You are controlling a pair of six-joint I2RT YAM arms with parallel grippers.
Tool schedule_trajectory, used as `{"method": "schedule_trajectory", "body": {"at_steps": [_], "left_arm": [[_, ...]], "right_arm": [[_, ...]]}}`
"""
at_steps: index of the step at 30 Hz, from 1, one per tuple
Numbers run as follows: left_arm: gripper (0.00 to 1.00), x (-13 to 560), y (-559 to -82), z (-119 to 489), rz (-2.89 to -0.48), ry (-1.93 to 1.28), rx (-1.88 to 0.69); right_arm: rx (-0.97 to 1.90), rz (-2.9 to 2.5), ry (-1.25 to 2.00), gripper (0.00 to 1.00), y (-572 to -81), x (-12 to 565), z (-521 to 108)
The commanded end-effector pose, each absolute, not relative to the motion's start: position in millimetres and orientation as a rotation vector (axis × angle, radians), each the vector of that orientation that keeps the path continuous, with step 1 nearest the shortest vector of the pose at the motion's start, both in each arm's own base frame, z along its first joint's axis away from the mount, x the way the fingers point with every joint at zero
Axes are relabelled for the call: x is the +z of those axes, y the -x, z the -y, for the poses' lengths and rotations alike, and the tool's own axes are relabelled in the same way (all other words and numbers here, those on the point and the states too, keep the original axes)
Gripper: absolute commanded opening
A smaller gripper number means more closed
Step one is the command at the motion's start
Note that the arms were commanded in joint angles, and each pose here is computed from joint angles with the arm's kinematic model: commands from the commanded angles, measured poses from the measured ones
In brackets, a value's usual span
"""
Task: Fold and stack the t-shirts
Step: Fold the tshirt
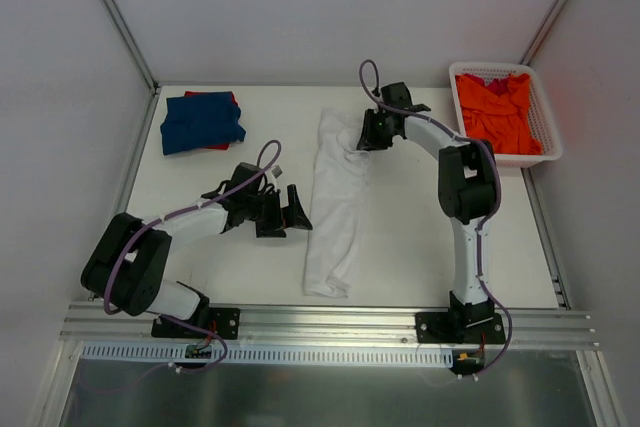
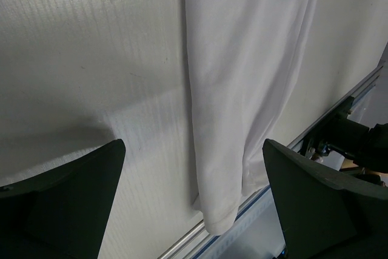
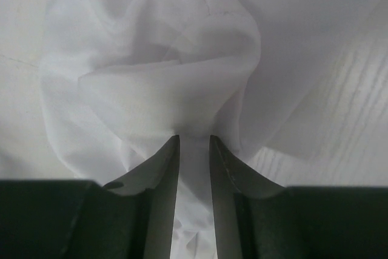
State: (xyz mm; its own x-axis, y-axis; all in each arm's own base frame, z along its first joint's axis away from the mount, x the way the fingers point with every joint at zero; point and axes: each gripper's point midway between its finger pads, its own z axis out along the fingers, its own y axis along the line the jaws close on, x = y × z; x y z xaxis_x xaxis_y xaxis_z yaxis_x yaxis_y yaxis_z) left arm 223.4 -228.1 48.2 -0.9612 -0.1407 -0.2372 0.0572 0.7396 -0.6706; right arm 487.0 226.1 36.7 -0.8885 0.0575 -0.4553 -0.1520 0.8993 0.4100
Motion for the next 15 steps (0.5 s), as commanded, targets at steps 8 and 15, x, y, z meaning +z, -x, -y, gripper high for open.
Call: {"method": "schedule_trajectory", "body": {"at_steps": [8,15], "left_arm": [[0.99,82,-235,232,-2.568,-0.017,-1.051],[0.99,85,-230,228,-2.551,-0.005,-1.042]], "right_arm": [[0.461,-2.372,0.099,0.31,-476,177,-187],[0.368,-2.334,0.070,0.31,-423,195,-156]]}}
